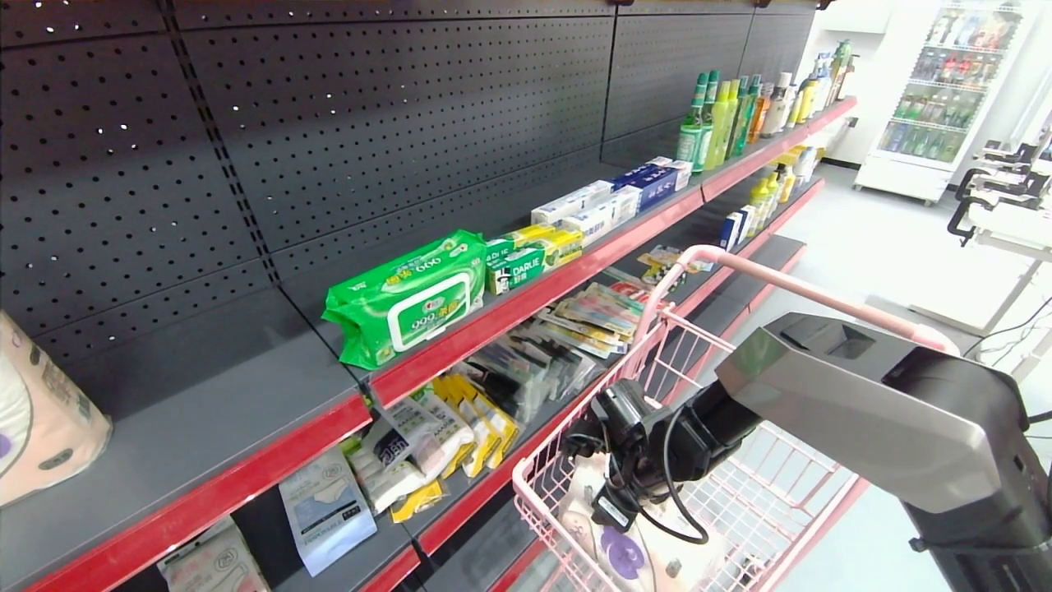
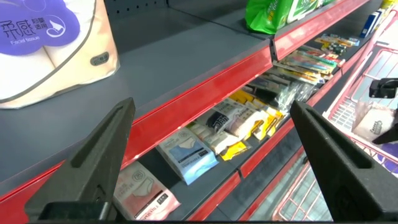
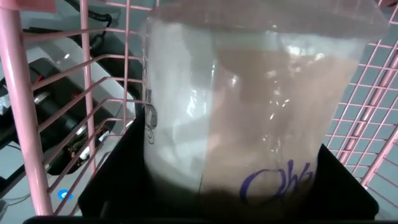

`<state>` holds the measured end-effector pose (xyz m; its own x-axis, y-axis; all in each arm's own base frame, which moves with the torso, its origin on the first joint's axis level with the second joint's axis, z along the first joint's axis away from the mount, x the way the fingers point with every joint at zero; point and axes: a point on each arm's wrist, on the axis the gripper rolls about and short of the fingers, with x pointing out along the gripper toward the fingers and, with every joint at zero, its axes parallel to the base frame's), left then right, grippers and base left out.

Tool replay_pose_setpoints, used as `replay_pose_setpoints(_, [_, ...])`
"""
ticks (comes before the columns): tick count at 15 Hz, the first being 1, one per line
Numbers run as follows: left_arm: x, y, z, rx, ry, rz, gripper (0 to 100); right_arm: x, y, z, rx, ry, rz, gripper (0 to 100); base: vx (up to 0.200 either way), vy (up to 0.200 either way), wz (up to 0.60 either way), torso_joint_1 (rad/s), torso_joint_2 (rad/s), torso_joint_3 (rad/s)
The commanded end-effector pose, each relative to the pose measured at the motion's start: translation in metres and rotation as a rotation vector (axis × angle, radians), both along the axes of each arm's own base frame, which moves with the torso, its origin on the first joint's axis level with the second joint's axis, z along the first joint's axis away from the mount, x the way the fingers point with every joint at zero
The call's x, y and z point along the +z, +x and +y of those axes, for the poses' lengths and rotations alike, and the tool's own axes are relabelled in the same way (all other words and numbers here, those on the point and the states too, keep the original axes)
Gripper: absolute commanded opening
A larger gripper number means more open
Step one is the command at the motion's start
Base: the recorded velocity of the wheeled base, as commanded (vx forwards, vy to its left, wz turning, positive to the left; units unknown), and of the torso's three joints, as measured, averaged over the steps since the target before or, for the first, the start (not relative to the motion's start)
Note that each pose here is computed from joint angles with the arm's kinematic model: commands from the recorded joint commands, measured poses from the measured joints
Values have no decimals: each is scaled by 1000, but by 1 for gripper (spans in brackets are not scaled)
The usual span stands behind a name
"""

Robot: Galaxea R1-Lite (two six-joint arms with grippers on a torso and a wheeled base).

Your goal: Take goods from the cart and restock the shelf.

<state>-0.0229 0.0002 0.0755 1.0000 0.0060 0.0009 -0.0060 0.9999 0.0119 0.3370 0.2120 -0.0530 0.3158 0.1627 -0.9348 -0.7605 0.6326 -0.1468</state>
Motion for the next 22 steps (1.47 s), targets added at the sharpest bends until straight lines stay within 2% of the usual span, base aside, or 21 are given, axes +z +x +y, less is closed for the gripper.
replay_pose_setpoints(1, [0,0,0,0,0,1,100,20,-5,-2,7,23,-6,0,0,0,0,0,0,0])
replay_pose_setpoints(4, [0,0,0,0,0,1,100,46,-1,-11,-22,26,1,0,0,0,0,0,0,0])
replay_pose_setpoints(9, [0,0,0,0,-1,1,100,102,6,-37,-92,92,-98,0,0,0,0,0,0,0])
replay_pose_setpoints(11, [0,0,0,2,-4,2,100,135,0,-55,-149,135,-158,0,0,0,0,0,0,0])
replay_pose_setpoints(15, [0,0,0,-4,-4,2,100,203,-41,-93,-218,209,-298,0,0,0,0,0,0,0])
replay_pose_setpoints(17, [0,0,0,-4,-4,2,100,238,-76,-107,-287,294,-375,0,0,0,0,0,0,0])
replay_pose_setpoints(19, [0,0,0,-3,-6,2,100,259,-111,-124,-311,343,-446,0,0,0,0,0,0,0])
replay_pose_setpoints(22, [0,0,0,-4,-6,2,100,280,-151,-146,-397,319,-594,0,0,0,0,0,0,0])
